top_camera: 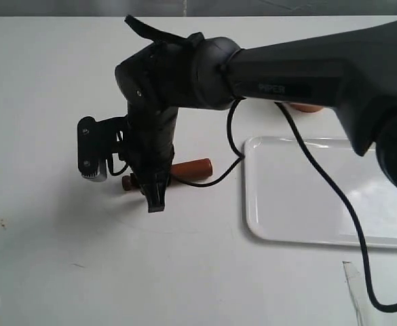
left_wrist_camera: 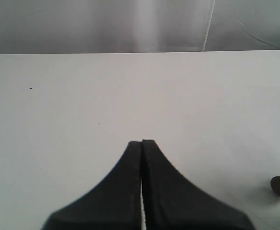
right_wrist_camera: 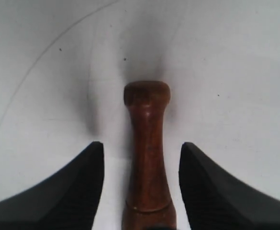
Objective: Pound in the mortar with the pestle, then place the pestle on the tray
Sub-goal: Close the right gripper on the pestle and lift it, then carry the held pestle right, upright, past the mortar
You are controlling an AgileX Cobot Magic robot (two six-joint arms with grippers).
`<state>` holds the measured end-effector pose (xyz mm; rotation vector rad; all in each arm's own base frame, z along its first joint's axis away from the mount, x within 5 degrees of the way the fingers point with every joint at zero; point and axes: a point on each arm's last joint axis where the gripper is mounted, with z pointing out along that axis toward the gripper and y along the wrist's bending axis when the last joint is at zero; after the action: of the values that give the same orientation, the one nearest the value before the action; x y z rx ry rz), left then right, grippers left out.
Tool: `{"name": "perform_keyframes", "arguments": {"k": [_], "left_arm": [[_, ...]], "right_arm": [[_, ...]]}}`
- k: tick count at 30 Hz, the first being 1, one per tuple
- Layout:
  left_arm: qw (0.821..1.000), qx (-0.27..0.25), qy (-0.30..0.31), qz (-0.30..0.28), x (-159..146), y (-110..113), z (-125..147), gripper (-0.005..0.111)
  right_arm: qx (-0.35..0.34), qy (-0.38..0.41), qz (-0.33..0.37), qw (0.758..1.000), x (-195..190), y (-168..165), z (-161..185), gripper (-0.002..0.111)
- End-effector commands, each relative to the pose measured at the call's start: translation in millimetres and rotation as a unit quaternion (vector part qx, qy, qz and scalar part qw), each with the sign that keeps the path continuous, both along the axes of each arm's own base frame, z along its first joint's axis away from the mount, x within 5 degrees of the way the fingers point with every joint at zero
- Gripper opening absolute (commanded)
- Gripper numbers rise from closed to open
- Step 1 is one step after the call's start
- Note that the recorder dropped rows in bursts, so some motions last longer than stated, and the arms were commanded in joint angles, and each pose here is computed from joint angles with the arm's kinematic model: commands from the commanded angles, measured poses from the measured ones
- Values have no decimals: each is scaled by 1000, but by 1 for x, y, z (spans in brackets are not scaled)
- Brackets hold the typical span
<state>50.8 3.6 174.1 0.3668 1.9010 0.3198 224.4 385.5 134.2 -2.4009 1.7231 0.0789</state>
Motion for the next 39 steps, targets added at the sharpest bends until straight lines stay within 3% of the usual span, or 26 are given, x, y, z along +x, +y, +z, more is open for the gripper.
{"name": "perform_keyframes", "arguments": {"k": [1, 5, 8, 10, 12, 14, 16, 19, 20, 25, 27, 30, 32, 39], "left_arm": [[1000, -7, -2, -3, 0, -1, 0, 0], [1000, -7, -2, -3, 0, -1, 0, 0], [1000, -7, -2, -3, 0, -1, 0, 0], [1000, -7, -2, -3, 0, -1, 0, 0], [1000, -7, -2, -3, 0, -1, 0, 0], [1000, -7, -2, -3, 0, -1, 0, 0], [1000, -7, -2, -3, 0, -1, 0, 0], [1000, -7, -2, -3, 0, -1, 0, 0], [1000, -7, -2, -3, 0, -1, 0, 0], [1000, -7, -2, -3, 0, -1, 0, 0], [1000, -7, -2, -3, 0, -1, 0, 0], [1000, -7, -2, -3, 0, -1, 0, 0], [1000, -7, -2, -3, 0, -1, 0, 0], [1000, -7, -2, -3, 0, -1, 0, 0]], "right_arm": [[-2, -16, 6, 1000, 4, 2, -5, 34], [-26, -33, 22, 999, 7, -1, -12, 3], [-28, -64, 16, 997, 9, 1, -14, 0], [36, -105, -25, 993, 15, 6, 14, 0], [160, -133, -110, 972, 30, 3, 69, 0], [291, -152, -190, 925, 43, -18, 120, 0], [407, -158, -255, 863, 50, -53, 153, 0], [538, -172, -286, 774, 37, -114, 168, 0], [587, -181, -295, 732, 30, -135, 174, 0], [652, -235, -375, 615, 21, -199, 160, 0], [648, -252, -404, 595, 23, -216, 148, 0], [623, -270, -433, 593, 31, -236, 132, 0], [618, -280, -451, 580, 38, -248, 126, 0], [653, -300, -495, 489, 44, -283, 105, 0]]}}
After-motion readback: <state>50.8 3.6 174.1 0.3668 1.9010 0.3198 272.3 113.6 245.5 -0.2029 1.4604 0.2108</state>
